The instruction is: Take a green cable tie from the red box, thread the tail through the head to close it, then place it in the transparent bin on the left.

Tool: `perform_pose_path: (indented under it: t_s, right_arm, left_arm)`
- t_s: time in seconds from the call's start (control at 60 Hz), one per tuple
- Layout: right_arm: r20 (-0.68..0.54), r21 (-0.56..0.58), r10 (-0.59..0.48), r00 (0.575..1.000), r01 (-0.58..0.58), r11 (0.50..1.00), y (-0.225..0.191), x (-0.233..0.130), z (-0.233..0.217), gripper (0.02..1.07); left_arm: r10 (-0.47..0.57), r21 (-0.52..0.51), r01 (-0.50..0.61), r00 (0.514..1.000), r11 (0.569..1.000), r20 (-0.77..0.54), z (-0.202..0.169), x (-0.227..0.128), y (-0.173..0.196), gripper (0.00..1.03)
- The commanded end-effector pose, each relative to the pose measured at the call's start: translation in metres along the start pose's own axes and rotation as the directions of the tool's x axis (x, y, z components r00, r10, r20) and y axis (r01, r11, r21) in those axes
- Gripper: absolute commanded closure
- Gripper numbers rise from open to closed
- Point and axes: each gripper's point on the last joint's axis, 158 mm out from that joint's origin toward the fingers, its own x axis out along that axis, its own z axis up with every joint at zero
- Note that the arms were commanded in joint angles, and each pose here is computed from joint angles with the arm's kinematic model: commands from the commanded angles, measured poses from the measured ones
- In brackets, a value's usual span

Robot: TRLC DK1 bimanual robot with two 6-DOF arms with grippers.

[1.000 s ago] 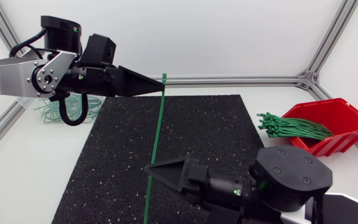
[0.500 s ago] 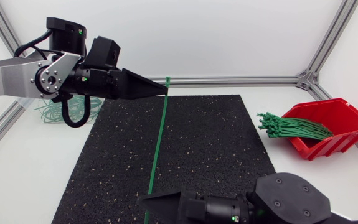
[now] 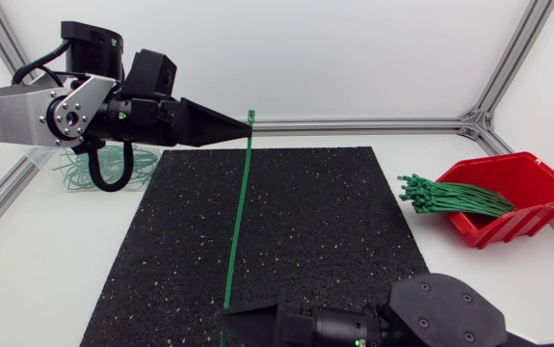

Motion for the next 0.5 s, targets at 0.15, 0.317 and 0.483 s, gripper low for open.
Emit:
perform_pose_path:
  t_s: [0.15,0.317,0.483]
  right_arm:
    - [0.010,-0.001,-0.003,1.000,0.003,1.000,-0.0014,0.0029,0.0076,0.65]
    - [0.002,-0.003,-0.014,1.000,0.014,1.000,-0.0057,0.0034,0.0051,0.80]
    - [0.000,-0.006,-0.021,1.000,0.021,1.000,-0.0085,0.0035,0.0043,0.82]
  left_arm:
    - [-0.009,0.008,0.009,1.000,1.000,0.006,0.0100,-0.0022,-0.0010,1.00]
    - [-0.006,0.006,0.006,1.000,1.000,0.008,0.0094,-0.0031,0.0000,1.00]
    - [-0.002,0.009,0.002,1.000,1.000,0.012,0.0107,-0.0053,0.0003,1.00]
